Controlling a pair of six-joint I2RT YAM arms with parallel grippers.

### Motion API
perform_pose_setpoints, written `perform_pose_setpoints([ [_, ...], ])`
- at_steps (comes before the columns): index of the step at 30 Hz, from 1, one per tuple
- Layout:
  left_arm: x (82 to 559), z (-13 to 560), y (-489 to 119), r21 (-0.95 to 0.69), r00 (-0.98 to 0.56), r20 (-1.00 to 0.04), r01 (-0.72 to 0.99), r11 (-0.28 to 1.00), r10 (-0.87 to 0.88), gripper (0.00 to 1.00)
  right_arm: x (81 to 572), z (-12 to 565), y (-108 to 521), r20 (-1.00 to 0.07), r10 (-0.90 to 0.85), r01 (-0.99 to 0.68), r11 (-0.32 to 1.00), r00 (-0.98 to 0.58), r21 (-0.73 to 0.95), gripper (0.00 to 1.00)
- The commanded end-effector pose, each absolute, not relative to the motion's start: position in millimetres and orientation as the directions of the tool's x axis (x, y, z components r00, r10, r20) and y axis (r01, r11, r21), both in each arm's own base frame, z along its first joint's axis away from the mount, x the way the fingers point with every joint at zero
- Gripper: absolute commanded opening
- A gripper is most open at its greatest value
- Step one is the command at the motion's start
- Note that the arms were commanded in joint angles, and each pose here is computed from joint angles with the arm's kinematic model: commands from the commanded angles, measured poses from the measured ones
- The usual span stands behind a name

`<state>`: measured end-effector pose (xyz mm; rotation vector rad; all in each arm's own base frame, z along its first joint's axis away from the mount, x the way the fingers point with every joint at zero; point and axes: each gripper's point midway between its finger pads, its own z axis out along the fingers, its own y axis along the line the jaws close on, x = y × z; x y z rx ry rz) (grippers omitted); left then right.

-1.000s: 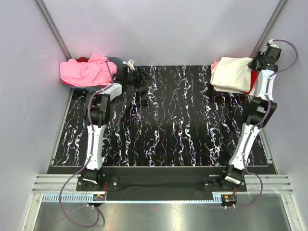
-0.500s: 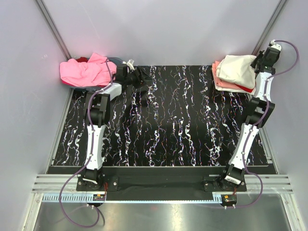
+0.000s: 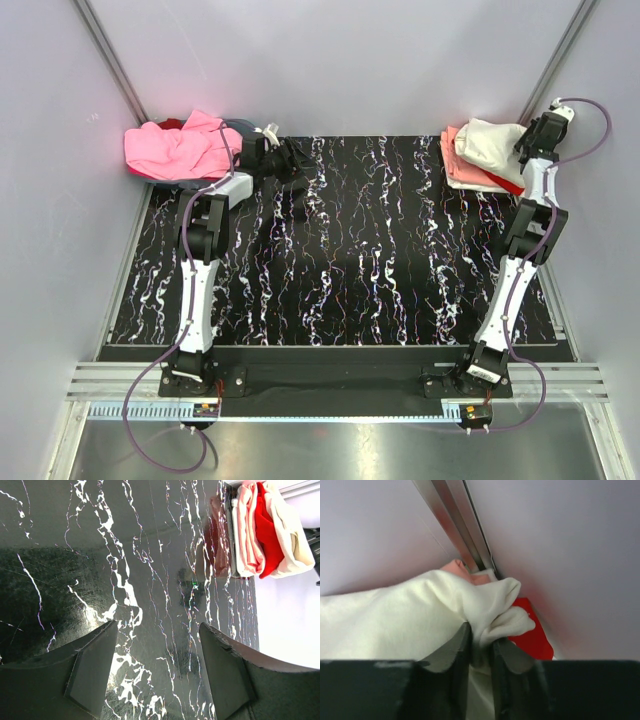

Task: Fold and stack the t-shirts
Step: Neatly place the folded tshirt to the corner

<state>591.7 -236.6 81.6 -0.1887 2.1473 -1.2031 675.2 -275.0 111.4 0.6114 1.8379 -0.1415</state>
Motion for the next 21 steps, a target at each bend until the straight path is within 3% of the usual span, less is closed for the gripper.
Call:
perform_pose_setpoints([
  [1, 599.3, 106.7, -235.1, -0.797, -0.737, -0.530, 0.262, 0.545, -0.421, 0.72, 663.0, 141.7, -289.2, -0.910, 0.382, 0.495, 0.829, -0.164, 0.259, 0.29],
  [2, 599.1, 106.0, -235.1, -0.797, -0.737, -0.529, 0.260, 0.545, -0.421, 0.72, 661.6, 139.0, -285.8, -0.903, 0.393, 0.489, 0.830, -0.171, 0.269, 0.33],
  [3, 598.9, 106.6, -234.1, -0.797, -0.737, -0.529, 0.260, 0.546, -0.422, 0.72, 659.6, 146.6, -283.2, -0.903, 0.397, 0.482, 0.831, -0.165, 0.277, 0.44],
  [8, 597.1, 106.6, -231.5, -0.793, -0.733, -0.534, 0.262, 0.550, -0.421, 0.72, 645.6, 141.5, -275.1, -0.876, 0.448, 0.502, 0.808, -0.182, 0.309, 0.61],
  [16, 593.0, 107.9, -228.0, -0.782, -0.726, -0.547, 0.266, 0.564, -0.417, 0.72, 617.5, 237.2, -282.4, -0.907, 0.410, 0.561, 0.775, -0.097, 0.290, 0.93],
  [21, 594.3, 111.5, -228.1, -0.787, -0.722, -0.547, 0.270, 0.555, -0.424, 0.72, 591.9, 294.9, -276.0, -0.917, 0.397, 0.575, 0.759, -0.038, 0.305, 0.98],
])
